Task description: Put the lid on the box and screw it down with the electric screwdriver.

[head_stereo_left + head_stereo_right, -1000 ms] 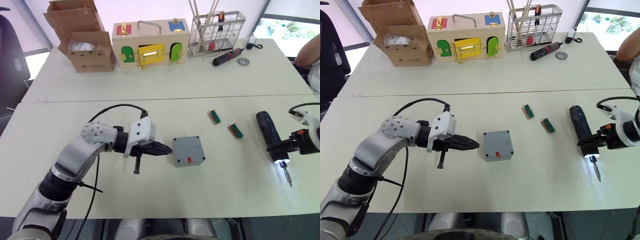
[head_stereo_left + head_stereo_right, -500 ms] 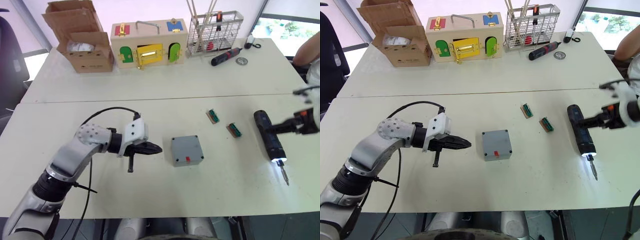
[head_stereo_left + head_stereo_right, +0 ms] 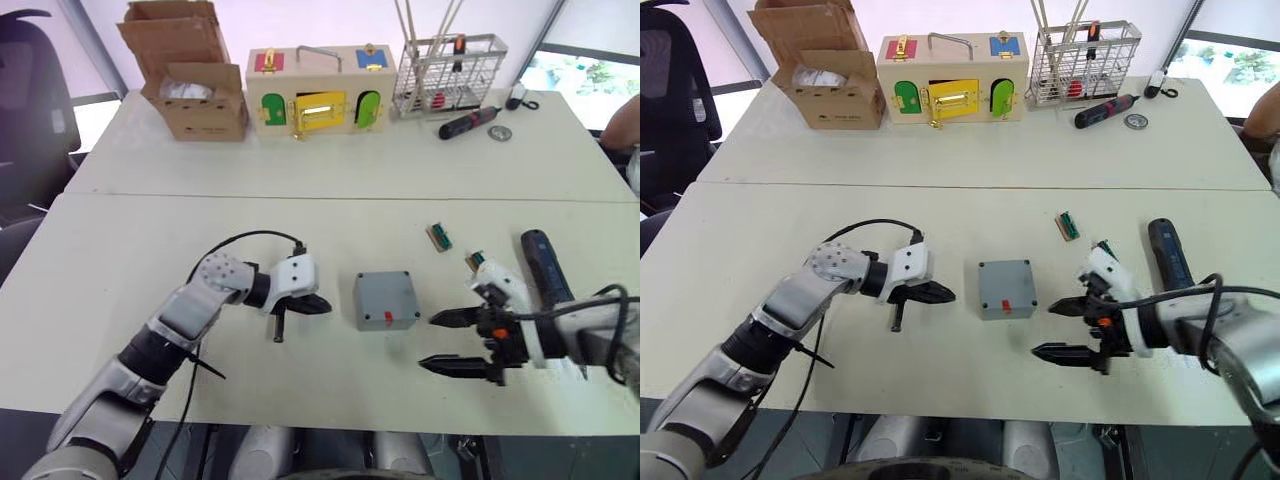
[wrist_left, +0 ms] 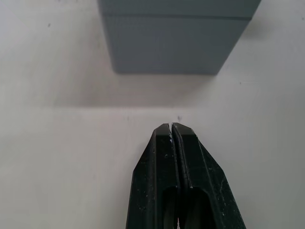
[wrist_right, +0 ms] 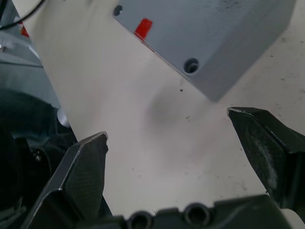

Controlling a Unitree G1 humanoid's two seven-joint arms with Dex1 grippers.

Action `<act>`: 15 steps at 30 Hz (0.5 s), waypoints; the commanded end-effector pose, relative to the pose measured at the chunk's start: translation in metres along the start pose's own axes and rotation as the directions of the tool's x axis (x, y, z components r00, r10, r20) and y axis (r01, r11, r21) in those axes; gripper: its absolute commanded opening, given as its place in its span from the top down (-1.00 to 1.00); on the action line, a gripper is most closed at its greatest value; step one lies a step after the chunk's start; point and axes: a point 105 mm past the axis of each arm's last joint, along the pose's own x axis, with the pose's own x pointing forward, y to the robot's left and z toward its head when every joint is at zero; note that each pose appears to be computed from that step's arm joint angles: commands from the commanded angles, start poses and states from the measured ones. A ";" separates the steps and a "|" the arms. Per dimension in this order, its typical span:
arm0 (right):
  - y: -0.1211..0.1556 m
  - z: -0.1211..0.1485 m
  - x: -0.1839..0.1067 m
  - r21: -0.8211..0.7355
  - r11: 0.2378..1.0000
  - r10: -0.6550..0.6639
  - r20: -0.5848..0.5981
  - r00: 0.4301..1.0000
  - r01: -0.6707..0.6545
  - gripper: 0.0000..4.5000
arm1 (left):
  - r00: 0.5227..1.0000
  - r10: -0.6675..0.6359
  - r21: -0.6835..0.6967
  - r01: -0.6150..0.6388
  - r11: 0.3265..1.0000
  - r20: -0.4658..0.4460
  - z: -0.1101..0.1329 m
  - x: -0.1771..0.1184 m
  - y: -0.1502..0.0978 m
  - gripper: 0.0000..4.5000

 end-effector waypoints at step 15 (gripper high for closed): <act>0.039 0.017 0.042 -0.016 0.996 0.092 0.089 0.992 -0.091 -0.99 | 0.984 0.098 0.086 -0.111 0.990 0.146 0.041 0.029 0.049 1.00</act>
